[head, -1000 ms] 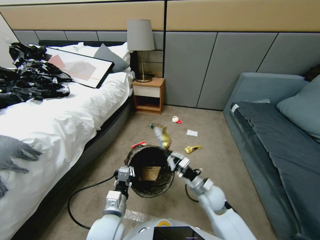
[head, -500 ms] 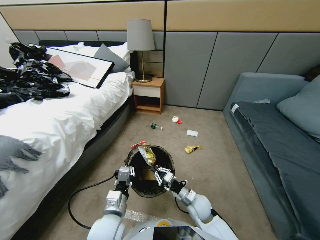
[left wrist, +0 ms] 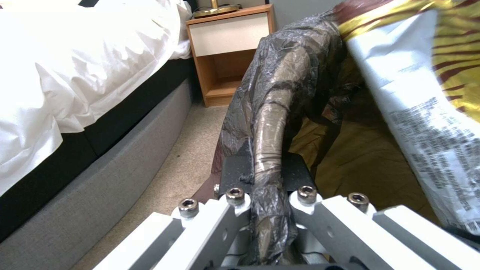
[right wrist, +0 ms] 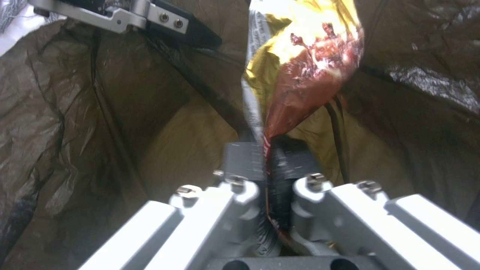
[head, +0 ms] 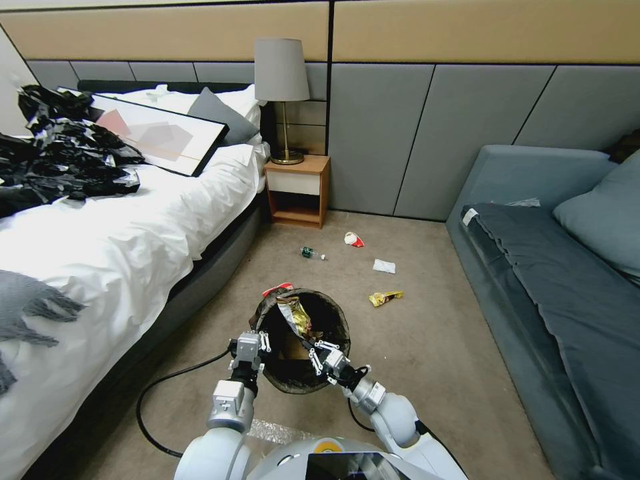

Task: Pick up the trash bin, then pick up the garbage from the floor and place it into the trash bin.

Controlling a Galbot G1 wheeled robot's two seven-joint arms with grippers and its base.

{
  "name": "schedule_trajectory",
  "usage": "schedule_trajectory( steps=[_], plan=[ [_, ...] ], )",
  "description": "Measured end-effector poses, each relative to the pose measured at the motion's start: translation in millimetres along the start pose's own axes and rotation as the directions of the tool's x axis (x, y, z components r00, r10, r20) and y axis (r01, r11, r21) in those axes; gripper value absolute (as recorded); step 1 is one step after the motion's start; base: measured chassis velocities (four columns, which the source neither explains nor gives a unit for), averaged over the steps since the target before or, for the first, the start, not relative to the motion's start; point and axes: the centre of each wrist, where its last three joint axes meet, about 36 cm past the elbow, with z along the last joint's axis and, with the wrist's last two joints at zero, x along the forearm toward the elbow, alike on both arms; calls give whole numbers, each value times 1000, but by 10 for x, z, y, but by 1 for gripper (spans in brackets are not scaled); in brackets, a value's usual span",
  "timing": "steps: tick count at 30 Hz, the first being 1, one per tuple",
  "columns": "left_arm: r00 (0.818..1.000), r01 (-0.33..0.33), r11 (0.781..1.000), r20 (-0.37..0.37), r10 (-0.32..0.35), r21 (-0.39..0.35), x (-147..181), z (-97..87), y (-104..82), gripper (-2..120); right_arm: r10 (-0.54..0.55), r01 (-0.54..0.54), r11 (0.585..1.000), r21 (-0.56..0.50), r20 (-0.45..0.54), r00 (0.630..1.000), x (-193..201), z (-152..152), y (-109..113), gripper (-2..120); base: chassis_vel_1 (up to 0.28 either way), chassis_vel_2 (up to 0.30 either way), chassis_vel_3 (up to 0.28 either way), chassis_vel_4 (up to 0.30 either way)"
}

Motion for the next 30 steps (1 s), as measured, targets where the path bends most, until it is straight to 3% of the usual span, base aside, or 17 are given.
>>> schedule_trajectory(
  steps=[22, 30],
  plan=[
    [1000, 1, 1000, 2, -1, 2, -5, -5, 0, 2, -5, 5, 1000, 13, 1, 1000, 31, -49, -8, 98, 0, 0, 0, 0],
    [1000, 1, 1000, 4, -1, 1, -8, -6, 3, 2, -7, 6, 999, 34, 13, 1000, 69, -128, -23, 100, 0, 0, 0, 0]
  ],
)
